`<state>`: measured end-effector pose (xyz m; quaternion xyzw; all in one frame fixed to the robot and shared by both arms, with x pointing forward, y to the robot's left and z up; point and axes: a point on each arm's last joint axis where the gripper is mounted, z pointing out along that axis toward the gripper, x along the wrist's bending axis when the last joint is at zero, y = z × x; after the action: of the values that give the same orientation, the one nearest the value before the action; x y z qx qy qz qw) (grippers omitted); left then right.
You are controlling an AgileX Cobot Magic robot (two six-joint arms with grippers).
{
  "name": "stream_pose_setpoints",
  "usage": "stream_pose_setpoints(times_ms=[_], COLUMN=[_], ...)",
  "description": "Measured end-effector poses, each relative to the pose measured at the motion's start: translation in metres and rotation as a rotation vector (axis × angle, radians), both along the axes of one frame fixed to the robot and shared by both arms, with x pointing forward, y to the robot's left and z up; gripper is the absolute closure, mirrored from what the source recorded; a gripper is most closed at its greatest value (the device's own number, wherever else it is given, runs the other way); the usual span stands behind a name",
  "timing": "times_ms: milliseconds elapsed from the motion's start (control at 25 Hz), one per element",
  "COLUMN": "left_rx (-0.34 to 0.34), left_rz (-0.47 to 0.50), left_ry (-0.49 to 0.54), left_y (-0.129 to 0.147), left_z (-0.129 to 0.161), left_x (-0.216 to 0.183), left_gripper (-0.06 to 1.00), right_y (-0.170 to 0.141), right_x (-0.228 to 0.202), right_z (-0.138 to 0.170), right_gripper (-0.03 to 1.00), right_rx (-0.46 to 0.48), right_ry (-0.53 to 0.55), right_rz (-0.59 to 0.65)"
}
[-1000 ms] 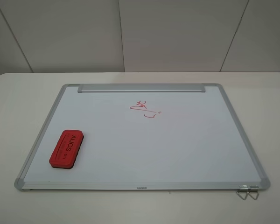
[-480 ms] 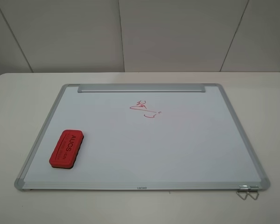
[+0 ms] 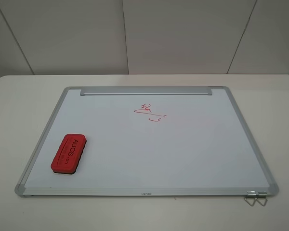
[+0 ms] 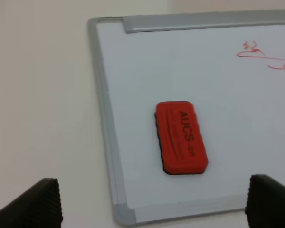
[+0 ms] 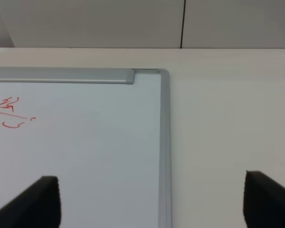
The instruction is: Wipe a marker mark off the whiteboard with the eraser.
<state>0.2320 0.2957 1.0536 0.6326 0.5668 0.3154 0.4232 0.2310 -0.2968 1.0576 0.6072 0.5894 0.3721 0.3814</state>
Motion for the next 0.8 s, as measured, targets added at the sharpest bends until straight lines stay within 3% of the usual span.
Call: stream_pose_setpoints(times_ms=[200,800], left_rx=[0.0,0.019], left_rz=[0.118,0.111], left_ry=[0.0,-0.003], left_y=[-0.0008,-0.001], left_z=[0.0,0.0], left_x=[0.0005,0.0006], left_gripper=[0.17,0.17], right_y=[0.0,0.0], right_x=[0.0,0.0], right_z=[0.0,0.0], right_gripper=[0.27,0.27], right_rx=[0.0,0.0], right_ry=[0.0,0.0], right_rz=[0.0,0.0])
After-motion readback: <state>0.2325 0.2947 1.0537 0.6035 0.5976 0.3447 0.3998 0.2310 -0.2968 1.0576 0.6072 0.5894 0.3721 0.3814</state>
